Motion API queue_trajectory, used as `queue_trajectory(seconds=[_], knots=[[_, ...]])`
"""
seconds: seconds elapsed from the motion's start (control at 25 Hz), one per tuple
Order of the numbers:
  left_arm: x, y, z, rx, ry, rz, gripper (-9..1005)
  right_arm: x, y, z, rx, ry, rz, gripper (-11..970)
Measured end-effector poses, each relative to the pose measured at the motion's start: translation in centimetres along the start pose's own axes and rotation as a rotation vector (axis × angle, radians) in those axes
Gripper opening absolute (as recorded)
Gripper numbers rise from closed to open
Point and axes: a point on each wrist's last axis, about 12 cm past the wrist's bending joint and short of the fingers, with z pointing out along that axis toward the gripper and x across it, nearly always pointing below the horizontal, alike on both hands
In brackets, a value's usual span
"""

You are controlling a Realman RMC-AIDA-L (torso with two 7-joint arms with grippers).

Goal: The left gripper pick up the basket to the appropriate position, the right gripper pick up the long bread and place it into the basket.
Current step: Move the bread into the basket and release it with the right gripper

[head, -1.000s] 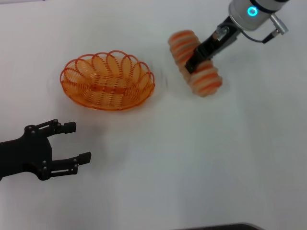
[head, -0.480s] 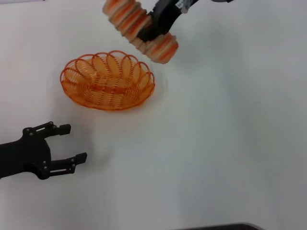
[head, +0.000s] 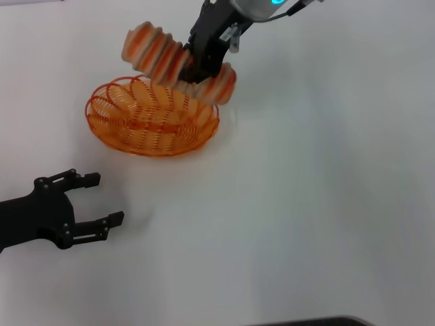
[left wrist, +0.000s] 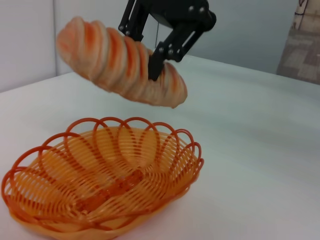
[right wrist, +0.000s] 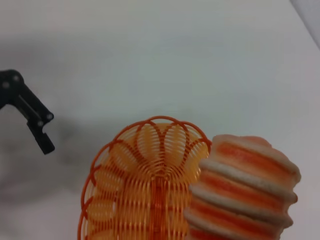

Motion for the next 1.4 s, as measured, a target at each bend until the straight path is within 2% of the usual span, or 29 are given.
queue_trajectory(seconds=[0.4,0.8,1.04,1.4], knots=[[-0.2,0.2,0.0,-0.009,-0.009,0.002,859,-1.4,1.6,1.1,-0.038,-0.02,-0.088,360],[-0.4,0.3,0.2,-0.008,-0.012,0.005,858,-1.5,1.6,1.2,-0.038,-0.024,-0.087,257],[-0.4,0.3,0.2,-0.006,-0.013,0.004,857,-1.5,1.4,1.2,-0.025,-0.039,-0.085,486],[-0.4,0.4,0.2,-0.008,-0.015,0.003,857,-1.6,1.4,1.1,-0.035,-0.073,-0.066,708]])
